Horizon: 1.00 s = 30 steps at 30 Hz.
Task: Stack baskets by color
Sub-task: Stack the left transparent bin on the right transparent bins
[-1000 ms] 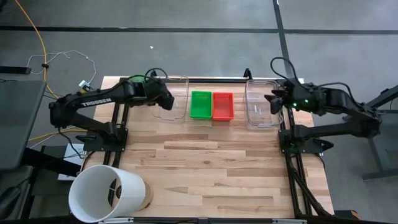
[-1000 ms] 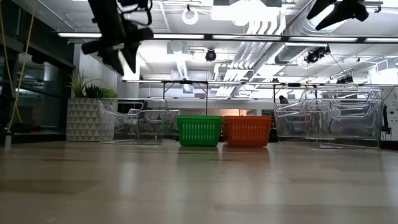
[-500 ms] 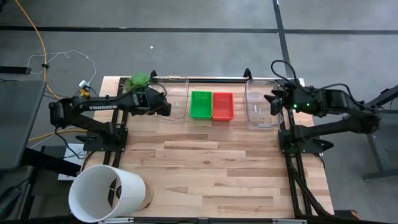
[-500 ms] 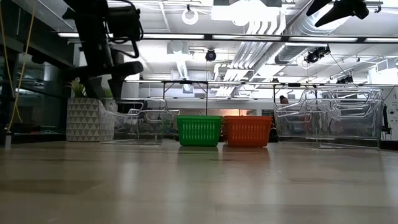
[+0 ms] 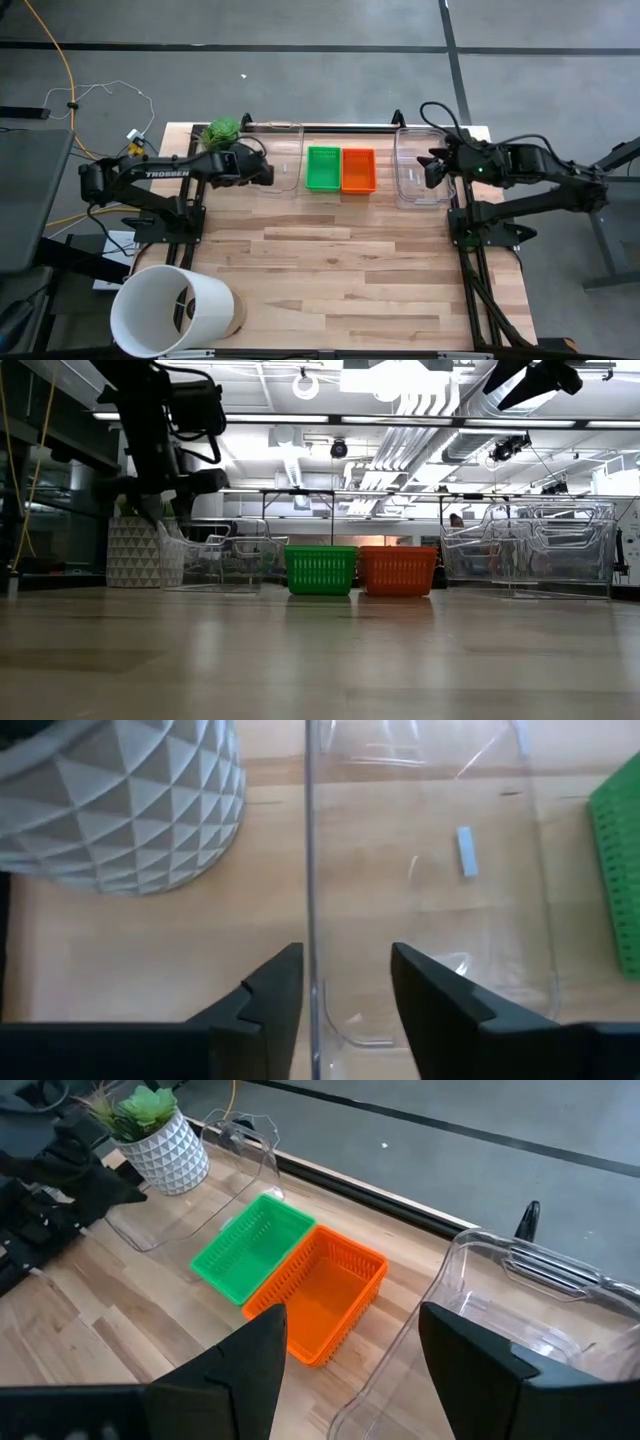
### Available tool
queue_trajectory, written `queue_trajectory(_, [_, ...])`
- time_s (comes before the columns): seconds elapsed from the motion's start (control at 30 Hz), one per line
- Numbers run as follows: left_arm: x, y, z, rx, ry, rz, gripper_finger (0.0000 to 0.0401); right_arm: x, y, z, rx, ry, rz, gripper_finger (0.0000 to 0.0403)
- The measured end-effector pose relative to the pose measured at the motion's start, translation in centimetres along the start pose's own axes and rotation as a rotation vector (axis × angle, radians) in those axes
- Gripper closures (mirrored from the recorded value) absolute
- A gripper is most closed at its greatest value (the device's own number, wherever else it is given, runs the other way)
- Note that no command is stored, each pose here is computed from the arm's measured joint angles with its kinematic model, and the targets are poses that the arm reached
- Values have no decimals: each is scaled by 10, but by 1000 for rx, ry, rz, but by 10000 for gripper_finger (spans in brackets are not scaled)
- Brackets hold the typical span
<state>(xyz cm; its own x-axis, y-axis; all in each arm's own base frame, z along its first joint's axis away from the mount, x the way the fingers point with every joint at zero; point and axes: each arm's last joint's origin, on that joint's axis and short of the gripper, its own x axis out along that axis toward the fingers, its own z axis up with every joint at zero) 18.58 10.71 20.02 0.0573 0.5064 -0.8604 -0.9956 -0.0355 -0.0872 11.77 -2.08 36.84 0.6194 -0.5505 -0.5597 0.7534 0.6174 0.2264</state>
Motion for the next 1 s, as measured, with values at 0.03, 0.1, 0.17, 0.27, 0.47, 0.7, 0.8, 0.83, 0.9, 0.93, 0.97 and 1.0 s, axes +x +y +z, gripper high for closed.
queue_trajectory(0.03, [1,0,1,4,3,-6,274,1,1,0,0,0,1,189])
queue_trajectory(0.1, [3,0,1,17,17,-2,302,2,2,1,1,-1,2,189])
queue_trajectory(0.17, [7,-1,0,28,41,7,330,3,3,1,1,0,2,189])
queue_trajectory(0.27, [12,-3,-3,44,71,27,363,4,4,0,-4,7,7,189])
queue_trajectory(0.47, [19,-6,-8,44,93,53,381,2,7,-2,-10,11,30,189])
queue_trajectory(0.7, [20,-6,-8,37,83,58,385,0,10,-4,-15,16,52,189])
queue_trajectory(0.8, [15,-5,-6,34,65,46,398,-1,11,-4,-11,18,58,189])
queue_trajectory(0.83, [13,-5,-5,30,58,40,398,-1,11,-5,-11,17,60,189])
queue_trajectory(0.9, [7,-3,-2,19,33,26,400,-1,12,-5,-14,17,63,189])
queue_trajectory(0.93, [3,-1,-1,11,19,15,400,-1,12,-5,-15,15,63,189])
queue_trajectory(0.97, [-1,0,1,0,6,3,400,-1,12,-5,-15,14,61,189])
queue_trajectory(1.0, [-5,2,3,-10,-9,-11,400,-1,12,-5,-15,11,59,189])
